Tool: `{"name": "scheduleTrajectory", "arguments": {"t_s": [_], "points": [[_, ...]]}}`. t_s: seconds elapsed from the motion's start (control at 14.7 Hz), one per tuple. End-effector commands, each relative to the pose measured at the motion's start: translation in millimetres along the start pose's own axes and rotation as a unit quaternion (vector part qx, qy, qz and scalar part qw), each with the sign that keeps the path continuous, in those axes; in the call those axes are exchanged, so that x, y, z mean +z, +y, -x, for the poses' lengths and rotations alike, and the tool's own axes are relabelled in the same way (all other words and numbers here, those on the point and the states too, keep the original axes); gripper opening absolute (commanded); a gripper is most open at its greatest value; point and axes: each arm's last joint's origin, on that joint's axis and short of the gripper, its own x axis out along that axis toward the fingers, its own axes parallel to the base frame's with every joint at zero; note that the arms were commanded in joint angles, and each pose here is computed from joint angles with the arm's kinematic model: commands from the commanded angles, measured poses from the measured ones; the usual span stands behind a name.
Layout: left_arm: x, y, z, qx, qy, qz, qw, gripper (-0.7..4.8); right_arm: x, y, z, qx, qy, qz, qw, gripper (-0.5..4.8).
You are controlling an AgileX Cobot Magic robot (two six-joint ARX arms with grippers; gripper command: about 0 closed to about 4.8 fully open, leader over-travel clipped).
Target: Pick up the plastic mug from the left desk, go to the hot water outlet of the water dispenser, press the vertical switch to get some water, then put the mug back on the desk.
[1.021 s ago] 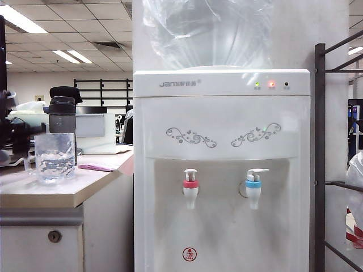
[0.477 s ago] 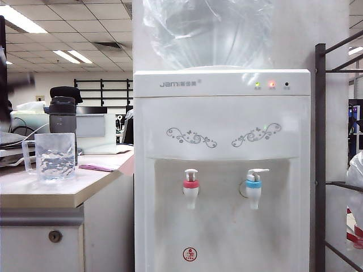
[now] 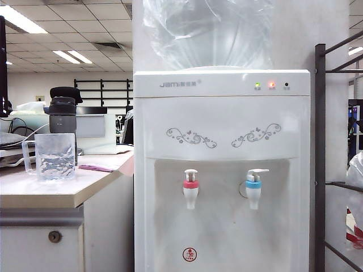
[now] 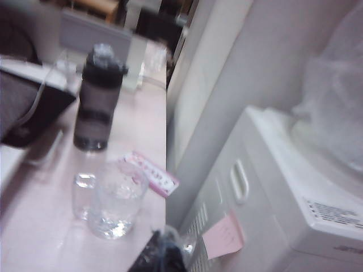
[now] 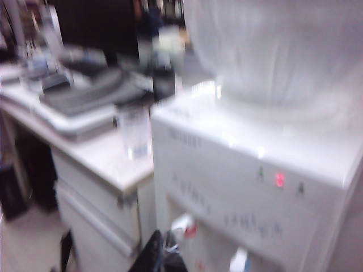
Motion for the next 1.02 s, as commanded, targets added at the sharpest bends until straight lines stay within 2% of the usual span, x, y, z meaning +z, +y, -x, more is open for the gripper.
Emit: {"name": "scheduleTrajectory", "arguments": {"t_s": [0.07,0.2,0.54,0.68,0.75,0.82,1.02], "points": [[-33,4.1,40,0.011,-0.003,0.000,1.000,-0.06,-31,-1,-1,0.005,-0.014,-0.040,0.999,-0.05],[-68,11.9,58,0.023,0.020,0.013,0.999,-0.06,-59,-7,-14,-0.002,0.011,-0.050,0.999,-0.05],[-99,22.3,44,0.036,0.026,0.030,0.999,-0.05,-103,-13,-29,-0.007,0.043,-0.062,0.997,-0.05],[-120,29.2,36,0.049,0.053,0.036,0.997,-0.05,-121,-17,-33,-0.043,0.058,-0.067,0.995,-0.05],[-137,34.9,30,0.068,0.069,0.036,0.995,-0.06,-131,-21,-34,-0.088,0.067,-0.067,0.992,-0.05],[-143,37.4,28,0.078,0.068,0.036,0.994,-0.06,-135,-22,-34,-0.104,0.071,-0.066,0.990,-0.05],[-152,41.1,23,0.081,0.053,0.028,0.995,-0.06,-136,-22,-34,-0.114,0.080,-0.054,0.989,-0.05]]}}
